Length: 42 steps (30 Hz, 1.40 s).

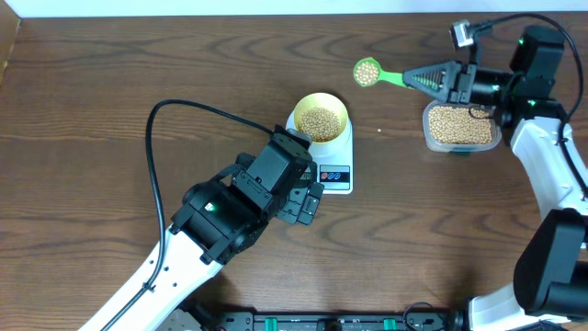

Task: Scoop item into bowl and weigh 50g on scale
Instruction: 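Lift the filled scoop and carry it left over the yellow bowl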

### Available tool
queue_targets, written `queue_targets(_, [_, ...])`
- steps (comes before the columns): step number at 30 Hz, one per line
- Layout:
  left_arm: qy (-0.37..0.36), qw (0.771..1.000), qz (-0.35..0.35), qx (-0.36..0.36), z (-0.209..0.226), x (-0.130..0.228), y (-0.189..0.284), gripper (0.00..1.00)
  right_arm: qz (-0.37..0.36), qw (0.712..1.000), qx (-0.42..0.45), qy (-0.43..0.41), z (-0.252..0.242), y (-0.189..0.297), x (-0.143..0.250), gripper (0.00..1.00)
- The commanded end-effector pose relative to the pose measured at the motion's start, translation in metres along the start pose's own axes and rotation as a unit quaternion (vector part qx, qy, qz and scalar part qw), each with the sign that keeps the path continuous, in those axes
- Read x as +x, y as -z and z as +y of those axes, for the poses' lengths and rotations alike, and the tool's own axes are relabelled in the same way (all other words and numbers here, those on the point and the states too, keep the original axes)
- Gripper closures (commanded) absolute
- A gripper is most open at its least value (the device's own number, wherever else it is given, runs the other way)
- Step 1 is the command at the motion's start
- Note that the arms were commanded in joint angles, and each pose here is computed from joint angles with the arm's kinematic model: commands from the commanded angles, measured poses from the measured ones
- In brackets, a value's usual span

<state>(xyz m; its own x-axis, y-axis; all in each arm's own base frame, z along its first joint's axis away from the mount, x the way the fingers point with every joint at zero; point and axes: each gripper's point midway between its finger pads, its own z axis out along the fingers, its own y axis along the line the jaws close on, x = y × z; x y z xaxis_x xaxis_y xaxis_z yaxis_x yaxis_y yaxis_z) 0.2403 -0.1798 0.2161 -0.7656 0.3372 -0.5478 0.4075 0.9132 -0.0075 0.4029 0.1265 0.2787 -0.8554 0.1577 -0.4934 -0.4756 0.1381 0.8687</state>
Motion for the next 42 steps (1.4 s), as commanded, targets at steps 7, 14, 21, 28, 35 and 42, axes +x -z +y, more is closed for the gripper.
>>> queue_targets(7, [-0.005, 1.000, -0.004, -0.005, 0.002, -0.003, 0.002, 0.00, 0.032, 0.999, -0.022, -0.010, 0.009, -0.026, 0.009, 0.99])
queue_targets(14, [-0.005, 1.000, -0.004, -0.005, 0.002, -0.003, 0.002, 0.00, 0.054, 0.997, -0.036, 0.033, 0.016, -0.047, 0.020, 0.99])
queue_targets(21, [-0.005, 1.000, -0.004, -0.005, 0.002, -0.003, 0.002, 0.00, 0.057, 0.996, -0.039, 0.051, 0.012, -0.051, 0.023, 0.99])
queue_targets(28, [-0.005, 1.000, -0.004, -0.005, 0.002, -0.003, 0.002, 0.00, 0.052, 0.996, -0.028, 0.068, 0.004, -0.051, 0.024, 0.99])
queue_targets(35, [-0.005, 1.000, -0.004, -0.005, 0.002, -0.003, 0.002, 0.00, 0.052, 0.997, 0.019, 0.061, -0.020, -0.051, 0.037, 0.99])
queue_targets(42, [-0.005, 1.000, -0.004, -0.005, 0.002, -0.003, 0.002, 0.00, 0.062, 0.995, 0.052, 0.066, -0.031, -0.060, 0.047, 0.99])
